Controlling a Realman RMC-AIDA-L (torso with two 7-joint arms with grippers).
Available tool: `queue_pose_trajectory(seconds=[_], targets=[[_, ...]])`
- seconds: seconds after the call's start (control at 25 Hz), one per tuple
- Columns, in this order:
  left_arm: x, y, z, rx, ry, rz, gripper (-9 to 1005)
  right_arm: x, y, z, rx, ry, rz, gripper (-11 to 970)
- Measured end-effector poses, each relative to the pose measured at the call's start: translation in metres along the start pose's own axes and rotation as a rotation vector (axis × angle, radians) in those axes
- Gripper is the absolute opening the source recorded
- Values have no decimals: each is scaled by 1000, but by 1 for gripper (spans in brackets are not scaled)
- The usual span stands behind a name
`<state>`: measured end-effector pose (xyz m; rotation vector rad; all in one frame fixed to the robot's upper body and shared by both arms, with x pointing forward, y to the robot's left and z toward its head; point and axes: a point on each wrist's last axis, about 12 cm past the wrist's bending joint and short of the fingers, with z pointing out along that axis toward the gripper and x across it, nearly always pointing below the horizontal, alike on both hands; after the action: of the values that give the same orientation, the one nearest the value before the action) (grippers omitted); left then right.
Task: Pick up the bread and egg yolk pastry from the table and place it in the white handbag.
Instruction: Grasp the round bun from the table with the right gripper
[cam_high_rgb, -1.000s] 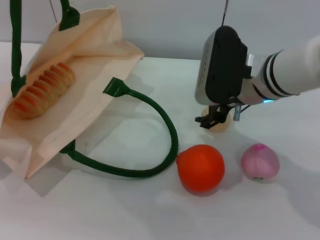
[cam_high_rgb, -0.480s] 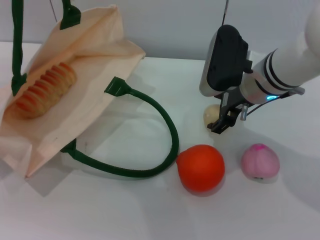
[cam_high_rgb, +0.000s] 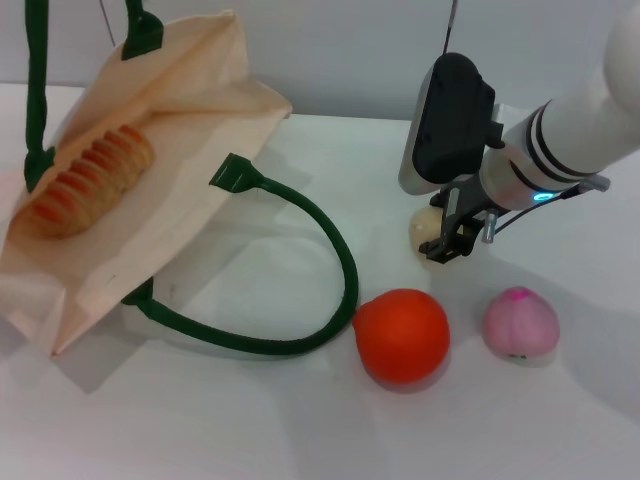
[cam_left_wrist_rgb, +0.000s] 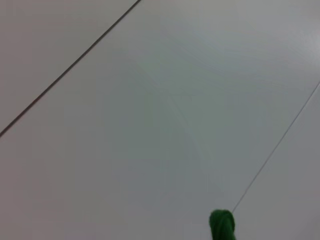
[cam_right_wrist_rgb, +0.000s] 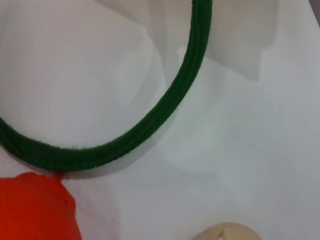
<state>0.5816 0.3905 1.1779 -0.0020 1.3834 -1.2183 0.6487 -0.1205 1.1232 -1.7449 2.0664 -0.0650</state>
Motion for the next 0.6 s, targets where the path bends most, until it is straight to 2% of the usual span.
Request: queue_pose_trajectory(seconds=[0.08, 0.36, 0.6], targets=[[0, 0, 0, 0, 1, 0, 120, 0, 0, 0, 1, -2, 4, 669], [1, 0, 0, -2, 4, -1, 120, 0, -1, -1, 0, 4, 0, 589], [1, 0, 0, 3, 15, -5, 120, -11, -4, -12, 27, -58, -22, 557]])
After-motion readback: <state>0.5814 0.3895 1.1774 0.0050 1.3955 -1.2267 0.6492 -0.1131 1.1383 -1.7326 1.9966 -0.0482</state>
